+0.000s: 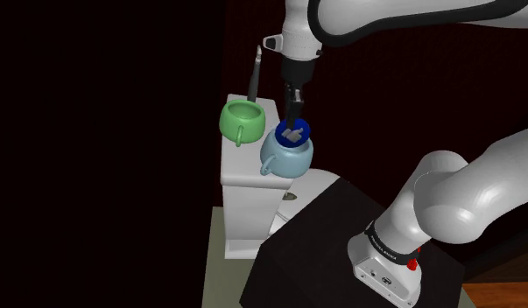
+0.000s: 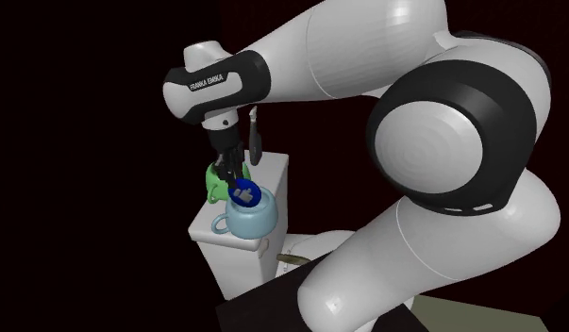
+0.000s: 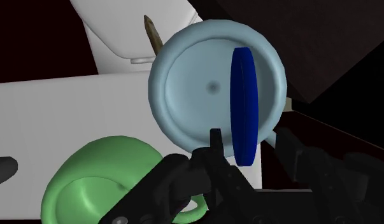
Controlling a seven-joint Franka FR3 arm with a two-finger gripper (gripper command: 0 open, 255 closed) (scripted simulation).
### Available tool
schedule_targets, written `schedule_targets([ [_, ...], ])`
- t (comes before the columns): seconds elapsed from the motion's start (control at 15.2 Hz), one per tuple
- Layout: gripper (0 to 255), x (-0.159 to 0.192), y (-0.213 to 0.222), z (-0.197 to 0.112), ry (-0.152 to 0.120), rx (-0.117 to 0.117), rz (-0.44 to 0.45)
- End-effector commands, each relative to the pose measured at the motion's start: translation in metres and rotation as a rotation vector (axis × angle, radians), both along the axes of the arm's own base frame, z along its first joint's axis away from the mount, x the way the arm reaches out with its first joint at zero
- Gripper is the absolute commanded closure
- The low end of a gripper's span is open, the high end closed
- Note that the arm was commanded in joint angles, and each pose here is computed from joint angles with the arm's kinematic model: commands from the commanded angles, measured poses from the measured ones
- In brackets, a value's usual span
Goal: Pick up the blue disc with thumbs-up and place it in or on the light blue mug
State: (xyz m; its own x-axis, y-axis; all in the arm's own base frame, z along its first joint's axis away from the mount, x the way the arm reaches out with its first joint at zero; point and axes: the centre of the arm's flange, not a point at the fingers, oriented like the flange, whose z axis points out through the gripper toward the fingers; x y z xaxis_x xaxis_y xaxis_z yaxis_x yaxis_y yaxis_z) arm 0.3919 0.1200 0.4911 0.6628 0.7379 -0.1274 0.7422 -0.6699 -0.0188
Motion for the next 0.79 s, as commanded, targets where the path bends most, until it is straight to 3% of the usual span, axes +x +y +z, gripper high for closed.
schedule_targets([
  [0.0,0,0.000,0.000,0.000,0.000,0.000,0.000],
  [0.26,0,0.000,0.000,0.000,0.000,0.000,0.000],
  [0.53,0,0.005,0.004,0.050,0.000,0.000,0.000],
  [0.73,0,0.005,0.004,0.050,0.000,0.000,0.000],
])
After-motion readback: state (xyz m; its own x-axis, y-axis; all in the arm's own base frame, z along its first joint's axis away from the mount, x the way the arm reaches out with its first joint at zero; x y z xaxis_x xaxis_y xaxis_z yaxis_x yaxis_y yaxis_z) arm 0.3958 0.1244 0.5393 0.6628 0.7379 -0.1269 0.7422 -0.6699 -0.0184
